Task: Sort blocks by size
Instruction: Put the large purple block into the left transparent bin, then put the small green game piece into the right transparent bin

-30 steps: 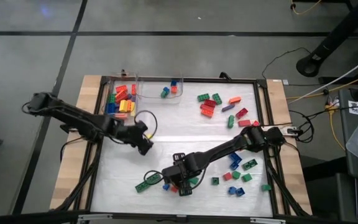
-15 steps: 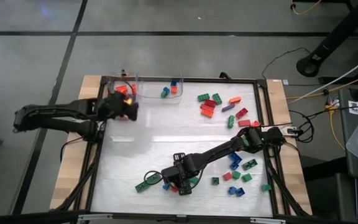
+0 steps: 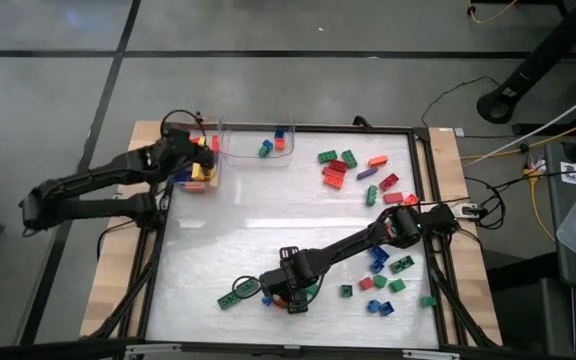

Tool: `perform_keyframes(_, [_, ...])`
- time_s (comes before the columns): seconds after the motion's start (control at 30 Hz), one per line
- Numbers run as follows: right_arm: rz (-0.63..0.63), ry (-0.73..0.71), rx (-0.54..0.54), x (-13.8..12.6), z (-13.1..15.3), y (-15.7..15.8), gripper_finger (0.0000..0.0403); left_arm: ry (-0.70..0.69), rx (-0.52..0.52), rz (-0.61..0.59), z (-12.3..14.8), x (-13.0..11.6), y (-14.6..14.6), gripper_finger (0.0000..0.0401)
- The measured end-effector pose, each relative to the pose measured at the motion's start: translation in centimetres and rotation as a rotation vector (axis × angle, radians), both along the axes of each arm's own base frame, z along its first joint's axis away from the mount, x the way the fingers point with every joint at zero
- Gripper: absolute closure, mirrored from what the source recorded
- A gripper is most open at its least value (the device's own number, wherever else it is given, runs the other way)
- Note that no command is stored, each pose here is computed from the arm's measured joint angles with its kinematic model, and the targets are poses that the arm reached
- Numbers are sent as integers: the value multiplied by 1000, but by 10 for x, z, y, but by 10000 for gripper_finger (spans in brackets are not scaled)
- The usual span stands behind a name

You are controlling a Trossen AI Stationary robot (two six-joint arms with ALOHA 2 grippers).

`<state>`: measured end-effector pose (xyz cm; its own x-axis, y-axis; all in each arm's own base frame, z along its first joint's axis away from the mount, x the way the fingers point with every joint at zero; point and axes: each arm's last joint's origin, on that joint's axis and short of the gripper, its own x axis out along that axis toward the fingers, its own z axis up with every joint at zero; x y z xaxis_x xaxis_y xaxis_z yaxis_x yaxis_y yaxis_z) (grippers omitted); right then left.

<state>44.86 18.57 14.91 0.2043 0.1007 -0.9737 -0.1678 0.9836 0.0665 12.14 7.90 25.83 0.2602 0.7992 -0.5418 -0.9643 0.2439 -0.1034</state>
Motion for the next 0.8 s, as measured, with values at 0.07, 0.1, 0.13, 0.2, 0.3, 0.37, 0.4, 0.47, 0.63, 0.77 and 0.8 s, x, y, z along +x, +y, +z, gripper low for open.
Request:
perform_keyframes(0.07, [0,4,-2,0,-2,0,155,11,-3,21,-1,-1,4,277])
perform_keyframes(0.1, [0,6,-2,0,-2,0,155,14,-5,31,-2,-1,5,270])
perform_keyframes(0.13, [0,7,-3,0,-2,0,155,17,-7,38,-2,-1,6,264])
perform_keyframes(0.2, [0,11,-5,0,-2,0,160,14,-17,36,-3,-1,7,253])
perform_keyframes(0.3, [-2,12,-5,0,-2,-1,183,6,-37,9,-3,0,6,244])
perform_keyframes(0.37, [-9,15,-7,1,-3,-4,209,4,-50,-22,-3,1,6,243])
perform_keyframes(0.4, [-15,14,-10,2,-3,-7,224,6,-59,-40,-3,1,6,243])
perform_keyframes(0.47, [-25,16,-8,4,-3,-12,254,-4,-83,-75,-4,2,5,246])
perform_keyframes(0.63, [-20,19,11,11,-1,-34,268,-48,-168,-185,-5,5,2,258])
perform_keyframes(0.77, [-44,5,-35,22,9,-62,265,-54,-214,-296,-5,7,-1,267])
perform_keyframes(0.8, [-52,-11,-46,26,13,-71,258,-50,-217,-319,-6,8,-2,270])
